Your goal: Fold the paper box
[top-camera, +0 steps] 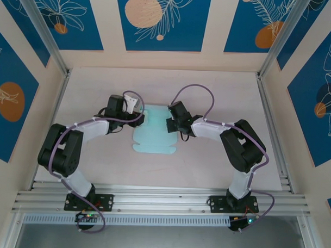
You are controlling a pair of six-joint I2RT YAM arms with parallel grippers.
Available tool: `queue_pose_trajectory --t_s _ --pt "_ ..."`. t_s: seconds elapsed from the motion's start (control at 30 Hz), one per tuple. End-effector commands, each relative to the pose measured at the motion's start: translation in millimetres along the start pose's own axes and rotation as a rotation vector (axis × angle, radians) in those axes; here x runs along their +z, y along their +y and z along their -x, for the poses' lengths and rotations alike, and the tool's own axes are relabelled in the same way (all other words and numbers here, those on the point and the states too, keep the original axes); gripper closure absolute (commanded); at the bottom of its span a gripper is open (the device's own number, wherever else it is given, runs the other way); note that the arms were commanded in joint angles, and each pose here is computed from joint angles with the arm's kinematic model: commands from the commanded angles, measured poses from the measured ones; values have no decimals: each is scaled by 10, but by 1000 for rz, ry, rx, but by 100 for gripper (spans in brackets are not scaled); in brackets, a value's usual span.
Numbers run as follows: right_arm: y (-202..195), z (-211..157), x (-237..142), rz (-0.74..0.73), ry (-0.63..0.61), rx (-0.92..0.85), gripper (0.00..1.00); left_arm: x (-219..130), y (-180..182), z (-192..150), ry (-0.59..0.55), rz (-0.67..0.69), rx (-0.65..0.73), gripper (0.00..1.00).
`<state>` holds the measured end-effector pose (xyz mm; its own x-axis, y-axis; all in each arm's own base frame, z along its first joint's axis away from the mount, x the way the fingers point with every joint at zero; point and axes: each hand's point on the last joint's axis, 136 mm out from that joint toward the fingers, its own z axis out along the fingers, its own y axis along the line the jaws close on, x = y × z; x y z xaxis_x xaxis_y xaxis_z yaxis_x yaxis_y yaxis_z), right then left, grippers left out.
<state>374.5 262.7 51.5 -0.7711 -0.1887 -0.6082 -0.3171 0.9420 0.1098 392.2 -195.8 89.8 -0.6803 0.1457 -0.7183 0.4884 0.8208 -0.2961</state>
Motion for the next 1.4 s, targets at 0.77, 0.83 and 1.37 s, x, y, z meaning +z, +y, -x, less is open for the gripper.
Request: queue_pose_trajectory --t_s 0.77,0.83,1.37 --pt "183 -221 -10 62 83 -50 92 248 142 422 -205 136 78 61" --pt "212 -215 -18 78 78 -56 92 238 104 463 -208 89 97 61" --pt "240 -220 1 99 77 -61 92 298 235 306 -154 -5 29 69"
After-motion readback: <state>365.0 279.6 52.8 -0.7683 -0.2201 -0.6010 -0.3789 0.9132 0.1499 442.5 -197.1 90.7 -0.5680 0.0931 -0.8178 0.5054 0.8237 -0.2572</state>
